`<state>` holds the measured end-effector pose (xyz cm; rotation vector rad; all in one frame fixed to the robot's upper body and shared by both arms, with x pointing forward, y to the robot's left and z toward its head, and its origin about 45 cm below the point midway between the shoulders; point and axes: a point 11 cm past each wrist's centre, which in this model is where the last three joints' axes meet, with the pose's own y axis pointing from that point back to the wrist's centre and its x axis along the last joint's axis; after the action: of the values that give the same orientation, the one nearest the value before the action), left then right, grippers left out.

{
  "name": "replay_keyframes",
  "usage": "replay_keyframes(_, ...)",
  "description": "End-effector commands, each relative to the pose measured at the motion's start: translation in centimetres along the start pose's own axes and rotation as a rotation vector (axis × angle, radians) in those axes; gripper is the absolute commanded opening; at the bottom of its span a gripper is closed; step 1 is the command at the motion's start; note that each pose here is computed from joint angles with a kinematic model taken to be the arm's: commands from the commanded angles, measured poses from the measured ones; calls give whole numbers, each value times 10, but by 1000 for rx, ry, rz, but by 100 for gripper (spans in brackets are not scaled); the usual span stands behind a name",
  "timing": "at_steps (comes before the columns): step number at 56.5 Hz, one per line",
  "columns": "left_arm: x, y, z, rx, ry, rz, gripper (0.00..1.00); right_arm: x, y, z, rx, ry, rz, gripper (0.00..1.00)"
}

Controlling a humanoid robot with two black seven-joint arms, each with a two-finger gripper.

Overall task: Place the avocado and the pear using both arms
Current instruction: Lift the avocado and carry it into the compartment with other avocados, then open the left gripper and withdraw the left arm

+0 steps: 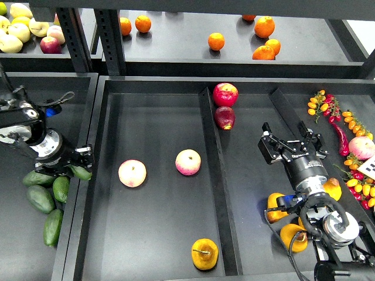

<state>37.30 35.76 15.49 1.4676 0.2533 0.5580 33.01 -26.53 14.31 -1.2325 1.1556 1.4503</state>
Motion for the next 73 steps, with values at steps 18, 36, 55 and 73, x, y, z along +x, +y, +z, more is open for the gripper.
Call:
replay_keyframes(18, -16, -23, -64, 116, 42, -34, 35, 0, 0, 0, 1, 0, -1, 100)
replay_keyframes(36, -29, -38, -77, 154, 35, -57, 36, 2, 1, -1, 2, -1, 3, 100)
replay_keyframes(55, -33, -45, -75, 159, 32, -64, 48, 2, 1, -1, 2, -1, 3, 100)
replay_keyframes(73, -37, -51, -58, 141, 9, -73, 63, 2, 2, 0, 1, -1, 4, 100)
